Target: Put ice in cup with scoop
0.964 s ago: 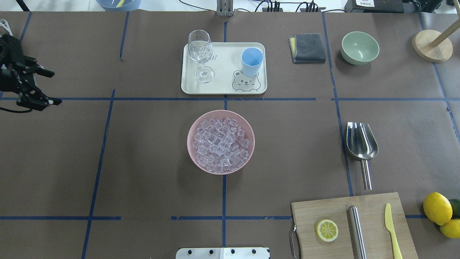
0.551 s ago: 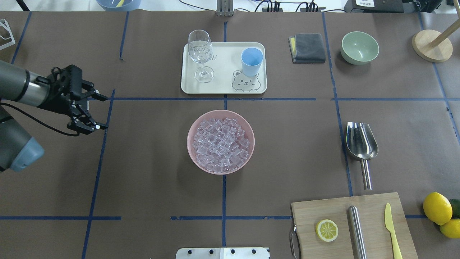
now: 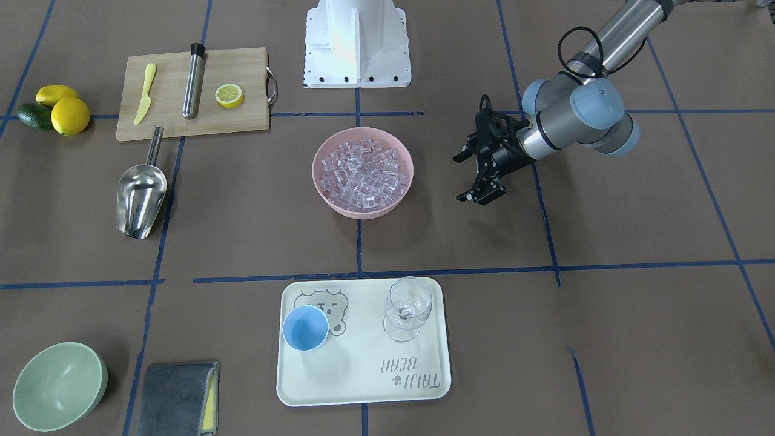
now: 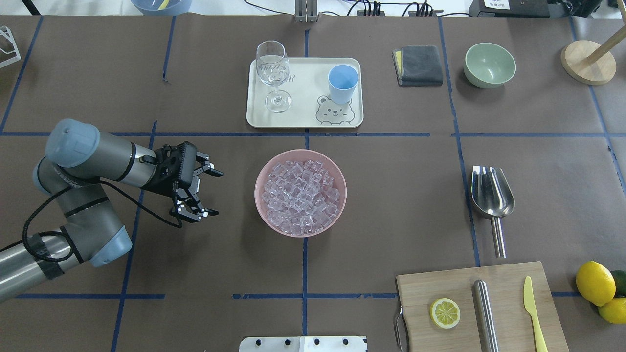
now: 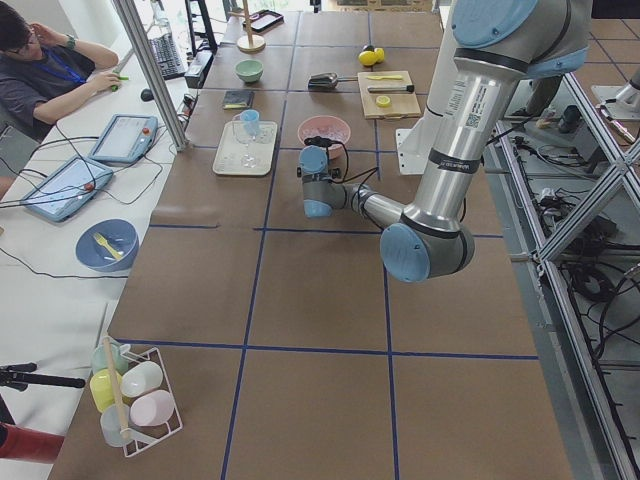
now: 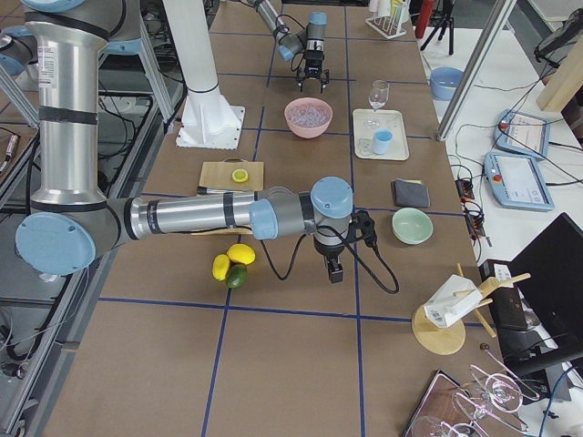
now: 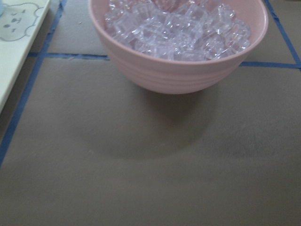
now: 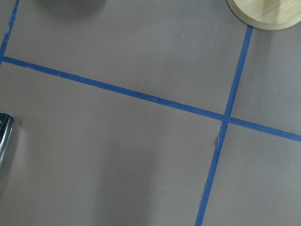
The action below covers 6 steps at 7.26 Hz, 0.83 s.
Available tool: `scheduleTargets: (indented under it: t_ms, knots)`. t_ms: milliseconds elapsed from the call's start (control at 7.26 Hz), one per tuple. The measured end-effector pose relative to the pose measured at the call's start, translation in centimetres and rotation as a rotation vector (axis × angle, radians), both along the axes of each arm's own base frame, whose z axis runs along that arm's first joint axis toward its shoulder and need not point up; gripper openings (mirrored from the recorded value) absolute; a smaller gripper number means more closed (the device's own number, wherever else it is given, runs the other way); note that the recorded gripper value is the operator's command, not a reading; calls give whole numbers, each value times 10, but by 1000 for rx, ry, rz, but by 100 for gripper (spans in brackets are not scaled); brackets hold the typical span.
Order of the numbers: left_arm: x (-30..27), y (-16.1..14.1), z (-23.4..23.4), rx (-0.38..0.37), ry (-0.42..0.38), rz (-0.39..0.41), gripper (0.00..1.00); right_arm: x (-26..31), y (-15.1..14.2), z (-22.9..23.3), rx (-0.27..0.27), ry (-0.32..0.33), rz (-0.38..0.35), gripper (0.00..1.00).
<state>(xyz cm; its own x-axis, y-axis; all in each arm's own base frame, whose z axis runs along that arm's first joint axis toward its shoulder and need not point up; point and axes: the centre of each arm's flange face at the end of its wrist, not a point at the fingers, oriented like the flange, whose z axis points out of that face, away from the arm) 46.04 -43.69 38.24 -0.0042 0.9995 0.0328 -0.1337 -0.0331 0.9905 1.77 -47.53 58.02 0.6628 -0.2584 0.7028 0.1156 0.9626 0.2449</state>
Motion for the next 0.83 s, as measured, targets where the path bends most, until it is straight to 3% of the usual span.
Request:
scheduleTargets:
  t_ms: [827]
  knots:
    - [55, 15, -32, 3, 76, 10, 100, -41, 4, -45, -46, -59, 17, 100]
